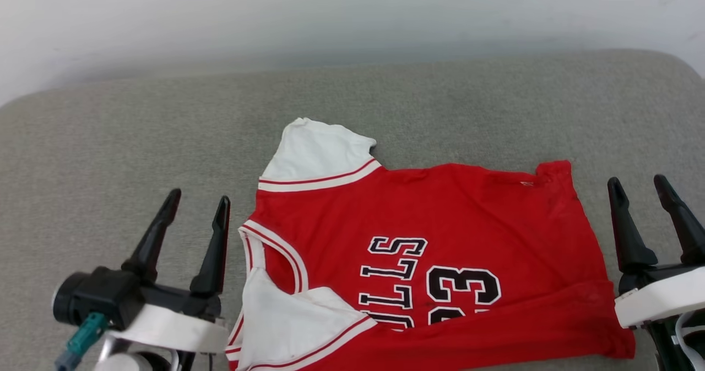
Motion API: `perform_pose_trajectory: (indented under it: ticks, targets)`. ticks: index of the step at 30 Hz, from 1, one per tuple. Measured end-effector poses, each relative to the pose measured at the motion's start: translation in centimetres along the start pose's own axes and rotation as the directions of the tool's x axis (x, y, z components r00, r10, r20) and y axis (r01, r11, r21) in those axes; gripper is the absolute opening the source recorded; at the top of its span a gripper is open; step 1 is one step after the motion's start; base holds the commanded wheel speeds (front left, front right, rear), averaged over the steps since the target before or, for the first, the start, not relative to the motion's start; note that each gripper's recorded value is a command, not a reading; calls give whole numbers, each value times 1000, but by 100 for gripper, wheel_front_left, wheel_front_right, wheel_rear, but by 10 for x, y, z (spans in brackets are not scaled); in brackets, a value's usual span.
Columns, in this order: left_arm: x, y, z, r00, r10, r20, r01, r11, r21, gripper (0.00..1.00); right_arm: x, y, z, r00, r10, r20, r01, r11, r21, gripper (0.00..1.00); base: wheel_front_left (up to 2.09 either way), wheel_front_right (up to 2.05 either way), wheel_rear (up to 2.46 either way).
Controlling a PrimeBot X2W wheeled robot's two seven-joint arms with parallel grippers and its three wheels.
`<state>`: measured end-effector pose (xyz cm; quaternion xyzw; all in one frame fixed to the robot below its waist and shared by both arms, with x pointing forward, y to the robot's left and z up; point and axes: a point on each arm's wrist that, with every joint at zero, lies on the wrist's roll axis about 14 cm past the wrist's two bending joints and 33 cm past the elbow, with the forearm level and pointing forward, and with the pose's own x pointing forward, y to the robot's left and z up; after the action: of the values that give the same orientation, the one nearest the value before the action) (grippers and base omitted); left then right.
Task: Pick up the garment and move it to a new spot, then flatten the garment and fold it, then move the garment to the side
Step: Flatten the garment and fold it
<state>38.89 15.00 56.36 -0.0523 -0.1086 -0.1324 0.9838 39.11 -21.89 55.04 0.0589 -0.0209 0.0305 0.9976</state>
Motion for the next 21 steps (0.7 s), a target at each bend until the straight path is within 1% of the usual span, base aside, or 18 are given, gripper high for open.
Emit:
perform_pose_trajectory:
  ticks: [5,7,11,13,16,18,19,21]
  targets:
    - [35,-6,-3,992,-127,-9,127,990,56,100,5,-11,-3,999,-39,5,39,999,-7,100,0,0,0]
    - [55,-12,-2,985,-174,-8,174,984,42,100,8,-14,-8,999,-52,1,52,999,-2,100,0,0,0]
    - [94,-15,-14,960,-264,-95,272,959,84,100,12,-20,-20,997,-79,-20,79,997,6,100,0,0,0]
    - [114,-12,-23,946,-283,-159,297,952,74,100,16,-22,-26,996,-88,-25,88,996,12,100,0,0,0]
    - [143,-8,-38,912,-307,-272,341,936,85,100,17,-28,-36,993,-112,-44,113,993,17,100,0,0,0]
    - [157,-4,-54,876,-311,-367,367,926,89,100,18,-32,-45,990,-124,-67,125,992,14,100,0,0,0]
    - [162,-4,-65,851,-314,-421,378,923,76,100,18,-34,-52,988,-130,-88,131,991,3,100,0,0,0]
    - [166,-10,-89,782,-335,-525,413,910,34,100,17,-39,-63,982,-144,-119,143,990,-15,100,0,0,0]
